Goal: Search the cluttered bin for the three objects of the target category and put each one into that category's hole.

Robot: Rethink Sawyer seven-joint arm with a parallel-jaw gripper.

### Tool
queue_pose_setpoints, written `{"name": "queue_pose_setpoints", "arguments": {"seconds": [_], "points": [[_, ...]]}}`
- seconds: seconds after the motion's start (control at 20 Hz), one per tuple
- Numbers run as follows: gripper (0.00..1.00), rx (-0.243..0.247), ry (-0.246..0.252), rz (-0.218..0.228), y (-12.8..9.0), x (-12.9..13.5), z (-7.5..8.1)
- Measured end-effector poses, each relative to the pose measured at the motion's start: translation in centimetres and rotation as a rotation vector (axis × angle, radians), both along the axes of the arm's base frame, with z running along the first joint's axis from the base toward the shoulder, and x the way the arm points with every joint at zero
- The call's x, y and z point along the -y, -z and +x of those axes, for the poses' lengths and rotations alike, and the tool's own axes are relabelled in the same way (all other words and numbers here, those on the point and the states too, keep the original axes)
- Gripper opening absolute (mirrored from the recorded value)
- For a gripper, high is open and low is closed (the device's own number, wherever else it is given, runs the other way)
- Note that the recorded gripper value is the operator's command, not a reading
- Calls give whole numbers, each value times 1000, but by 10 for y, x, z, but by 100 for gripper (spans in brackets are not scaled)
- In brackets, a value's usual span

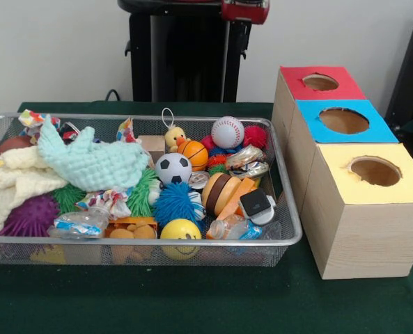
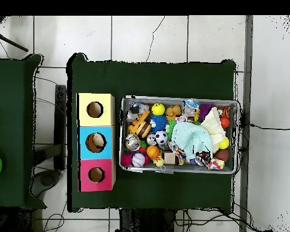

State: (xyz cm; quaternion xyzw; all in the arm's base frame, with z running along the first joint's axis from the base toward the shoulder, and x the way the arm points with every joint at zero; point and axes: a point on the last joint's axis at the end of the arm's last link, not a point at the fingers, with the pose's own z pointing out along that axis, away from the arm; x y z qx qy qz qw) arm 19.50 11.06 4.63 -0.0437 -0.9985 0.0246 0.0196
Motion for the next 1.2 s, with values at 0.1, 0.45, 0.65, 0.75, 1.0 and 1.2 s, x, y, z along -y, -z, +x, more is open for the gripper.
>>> {"name": "queue_pose_setpoints", "arguments": {"seconds": [0.1,0.45,0.65,0.75,1.0,1.2], "points": [[0,51,-2,9,11,1,6],[0,103,16,25,51,10,7],[0,143,17,33,78,16,13],[0,179,16,36,92,20,21],[0,232,6,57,105,25,28],[0,233,3,55,105,25,28]]}}
